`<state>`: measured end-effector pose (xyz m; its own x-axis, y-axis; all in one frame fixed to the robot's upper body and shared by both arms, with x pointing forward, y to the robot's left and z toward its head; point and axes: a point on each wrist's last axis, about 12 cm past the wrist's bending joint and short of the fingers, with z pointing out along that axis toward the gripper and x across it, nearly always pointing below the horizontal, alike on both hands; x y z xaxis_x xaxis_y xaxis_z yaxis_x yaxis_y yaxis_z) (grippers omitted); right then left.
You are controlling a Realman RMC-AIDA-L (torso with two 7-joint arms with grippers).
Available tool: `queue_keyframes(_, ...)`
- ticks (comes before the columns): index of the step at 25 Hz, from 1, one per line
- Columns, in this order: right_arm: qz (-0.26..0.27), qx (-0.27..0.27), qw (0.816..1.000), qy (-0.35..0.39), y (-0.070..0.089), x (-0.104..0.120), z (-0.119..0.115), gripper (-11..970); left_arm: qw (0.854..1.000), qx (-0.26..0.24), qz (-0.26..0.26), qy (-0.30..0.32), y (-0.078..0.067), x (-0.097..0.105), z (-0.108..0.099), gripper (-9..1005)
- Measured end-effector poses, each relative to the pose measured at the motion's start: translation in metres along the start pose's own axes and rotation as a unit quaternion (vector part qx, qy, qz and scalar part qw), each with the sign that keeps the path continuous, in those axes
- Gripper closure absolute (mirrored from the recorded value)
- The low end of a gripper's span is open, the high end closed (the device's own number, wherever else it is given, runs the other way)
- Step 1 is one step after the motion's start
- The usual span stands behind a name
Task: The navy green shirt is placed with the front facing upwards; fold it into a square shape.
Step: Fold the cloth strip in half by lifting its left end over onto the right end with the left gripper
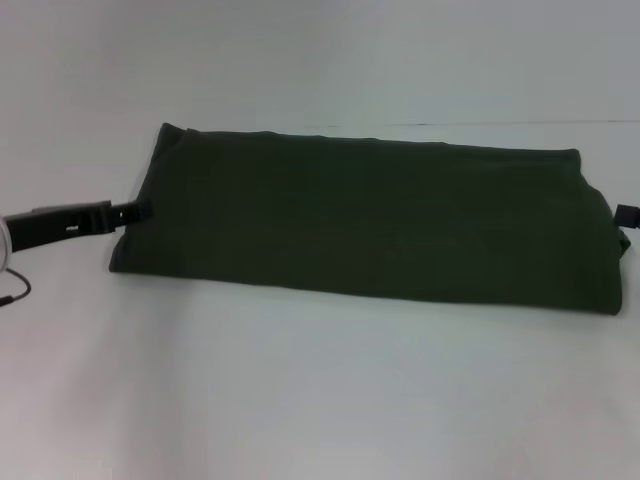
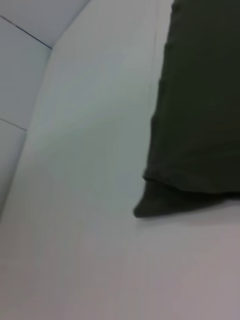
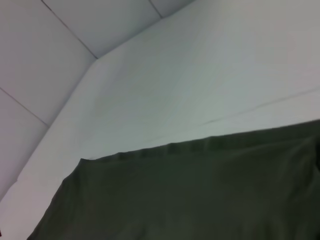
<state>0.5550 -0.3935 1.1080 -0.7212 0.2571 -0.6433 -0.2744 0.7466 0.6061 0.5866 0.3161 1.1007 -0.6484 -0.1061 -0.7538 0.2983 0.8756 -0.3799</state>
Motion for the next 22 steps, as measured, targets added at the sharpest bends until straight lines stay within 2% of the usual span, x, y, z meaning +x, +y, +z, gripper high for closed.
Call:
queue_keyframes(12,0.015,0.017,1.0,0.014,-0.007,0.002,-0.008,100,0.999,-0.049,-0.011,0.018,0.017,0.024,0.004,313)
queue_keyframes(22,0.017,0.022,1.0,0.009,-0.007,0.0,-0.005,103,0.998,-0.043,0.003,0.034,0.011,0.029,0.017,313)
